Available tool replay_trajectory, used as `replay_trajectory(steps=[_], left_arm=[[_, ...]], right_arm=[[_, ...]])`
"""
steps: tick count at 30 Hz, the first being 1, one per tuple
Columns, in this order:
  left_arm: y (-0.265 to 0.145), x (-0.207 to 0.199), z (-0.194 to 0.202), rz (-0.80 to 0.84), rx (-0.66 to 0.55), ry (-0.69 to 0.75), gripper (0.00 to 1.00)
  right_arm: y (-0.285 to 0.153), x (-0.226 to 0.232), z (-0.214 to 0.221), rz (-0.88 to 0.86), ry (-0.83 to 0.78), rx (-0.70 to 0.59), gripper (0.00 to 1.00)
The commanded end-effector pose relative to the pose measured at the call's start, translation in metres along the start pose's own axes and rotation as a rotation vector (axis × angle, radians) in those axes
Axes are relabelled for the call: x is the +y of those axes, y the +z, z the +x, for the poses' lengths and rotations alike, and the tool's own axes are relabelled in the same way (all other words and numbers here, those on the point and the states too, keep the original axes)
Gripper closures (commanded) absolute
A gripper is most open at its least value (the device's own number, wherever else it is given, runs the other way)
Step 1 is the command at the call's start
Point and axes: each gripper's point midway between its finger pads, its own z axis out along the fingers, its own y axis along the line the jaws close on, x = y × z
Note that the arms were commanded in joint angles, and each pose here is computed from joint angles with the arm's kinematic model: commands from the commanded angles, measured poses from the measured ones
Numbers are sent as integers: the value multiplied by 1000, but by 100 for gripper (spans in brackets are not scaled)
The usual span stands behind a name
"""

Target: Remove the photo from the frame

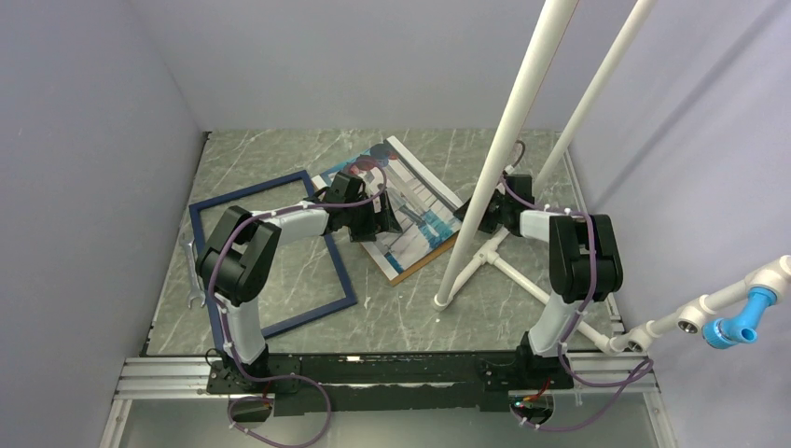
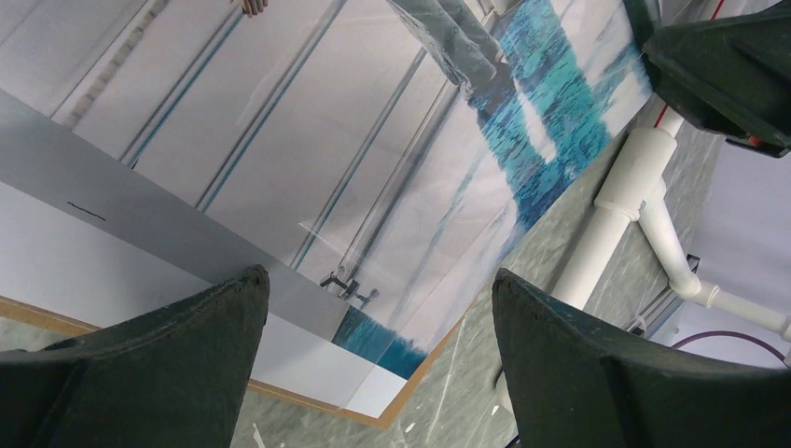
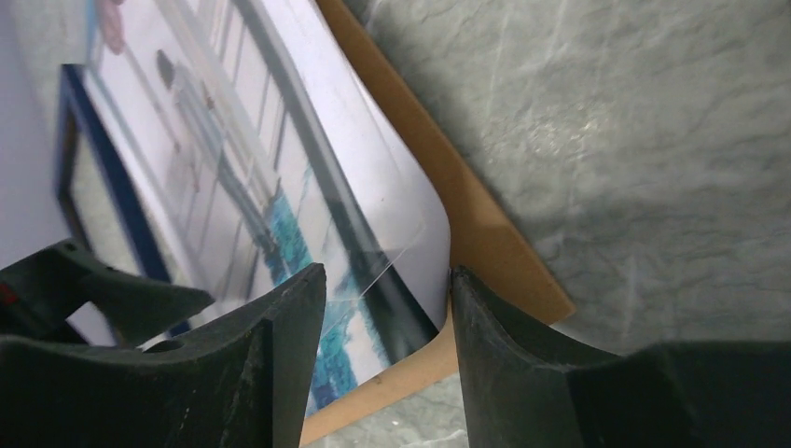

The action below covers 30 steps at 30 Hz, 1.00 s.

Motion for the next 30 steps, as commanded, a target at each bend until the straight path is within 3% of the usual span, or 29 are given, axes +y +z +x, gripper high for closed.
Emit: replay_trajectory(steps=[1,11,17,30], left_arm=[[8,24,21,-62,67,-32,7],[7,26,23,-61,66,-36,7],[5,24,23,-60,62,-33,7],[2,23,20,-47,55,-17,7]], right_arm=[[-9,28,11,-164,109,28,45],[-23,49,16,-343,301,-7,43],[-19,42,10,-354,298,-61,48],[-7,20,20,-314,329,-47,82]])
